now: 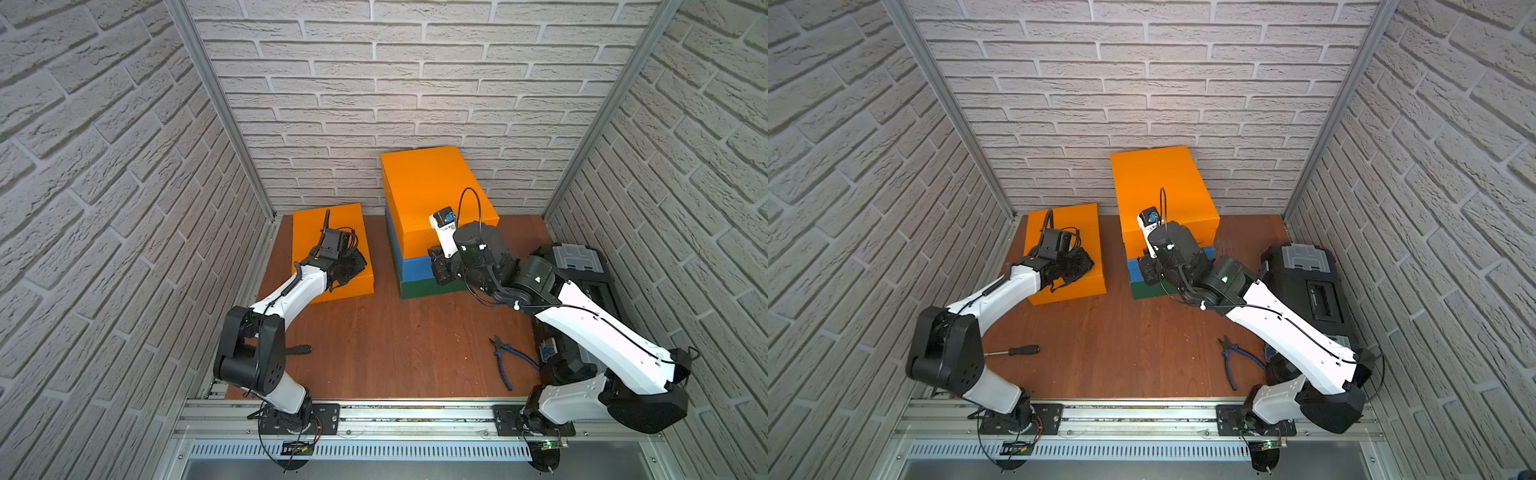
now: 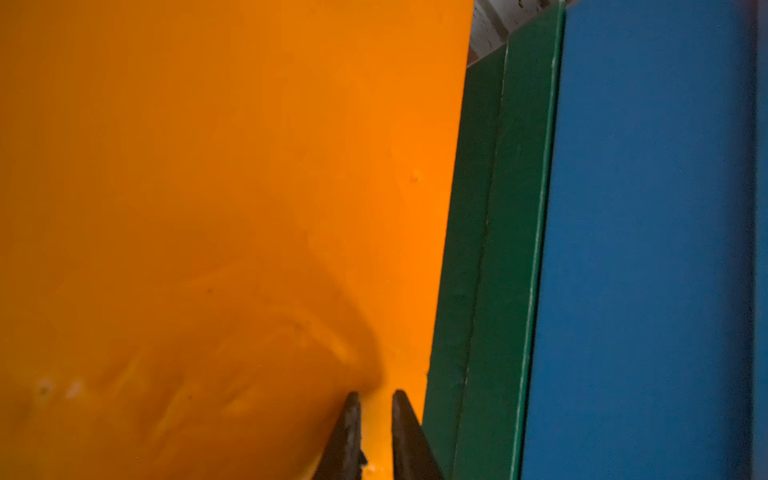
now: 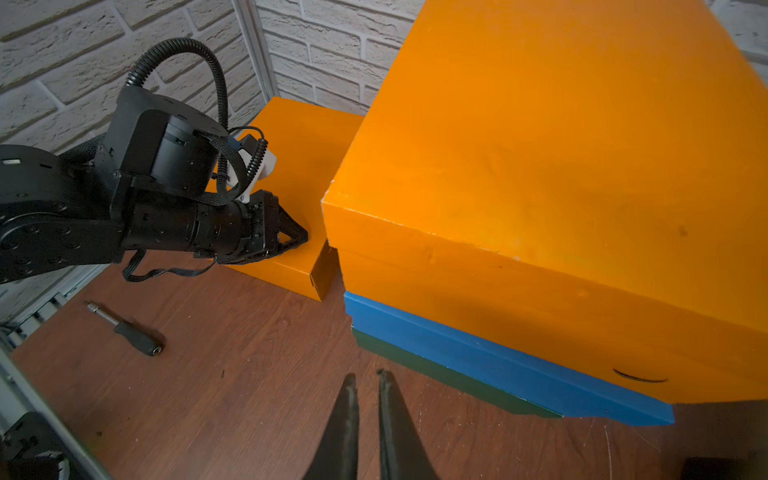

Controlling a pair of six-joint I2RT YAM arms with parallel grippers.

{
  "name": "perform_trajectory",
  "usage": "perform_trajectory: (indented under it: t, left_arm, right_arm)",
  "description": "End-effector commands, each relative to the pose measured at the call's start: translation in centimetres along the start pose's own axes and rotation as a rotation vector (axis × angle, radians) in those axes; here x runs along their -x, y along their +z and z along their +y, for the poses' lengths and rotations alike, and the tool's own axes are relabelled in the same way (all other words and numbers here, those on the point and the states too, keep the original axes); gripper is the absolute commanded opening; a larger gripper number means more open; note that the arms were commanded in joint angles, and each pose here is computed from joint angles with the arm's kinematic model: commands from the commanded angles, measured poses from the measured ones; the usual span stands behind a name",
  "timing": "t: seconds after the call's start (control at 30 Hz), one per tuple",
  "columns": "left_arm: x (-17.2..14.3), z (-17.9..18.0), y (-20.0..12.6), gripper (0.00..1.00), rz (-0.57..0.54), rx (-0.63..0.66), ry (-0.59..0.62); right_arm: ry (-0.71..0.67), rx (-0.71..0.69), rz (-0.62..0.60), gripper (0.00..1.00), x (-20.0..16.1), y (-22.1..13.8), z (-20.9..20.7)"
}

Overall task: Stack the shoeboxes
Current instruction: Move the shoebox to the center of the board.

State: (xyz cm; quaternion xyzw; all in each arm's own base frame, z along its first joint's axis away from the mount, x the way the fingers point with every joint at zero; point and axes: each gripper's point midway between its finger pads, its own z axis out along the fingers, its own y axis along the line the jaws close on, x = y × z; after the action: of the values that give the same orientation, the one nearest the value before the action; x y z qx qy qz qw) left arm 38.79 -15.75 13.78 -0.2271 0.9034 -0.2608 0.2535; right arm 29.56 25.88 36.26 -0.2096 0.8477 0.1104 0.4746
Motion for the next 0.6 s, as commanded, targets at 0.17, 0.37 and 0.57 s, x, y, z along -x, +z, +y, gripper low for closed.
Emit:
perform_trajectory:
  t: [0.17, 0.37, 0.57]
  left_arm:
    - [-10.4, 4.5, -1.7, 0.18, 0.171, 0.173, -0.029]
    - [-12.0, 3.3, -4.6, 0.18, 0.137, 0.133, -0.017]
    - [-6.8, 1.0, -11.7, 0.21, -0.057, 0.110, 0.083]
  right_arm:
    - [0.043, 0.111, 0.005, 0.15, -1.1, -0.2, 2.4]
    - [0.033, 0.138, 0.056, 0.16, -3.6, 0.1, 4.2]
    - [-0.016, 0.151, 0.122, 0.18, -5.9, 1.8, 7.2]
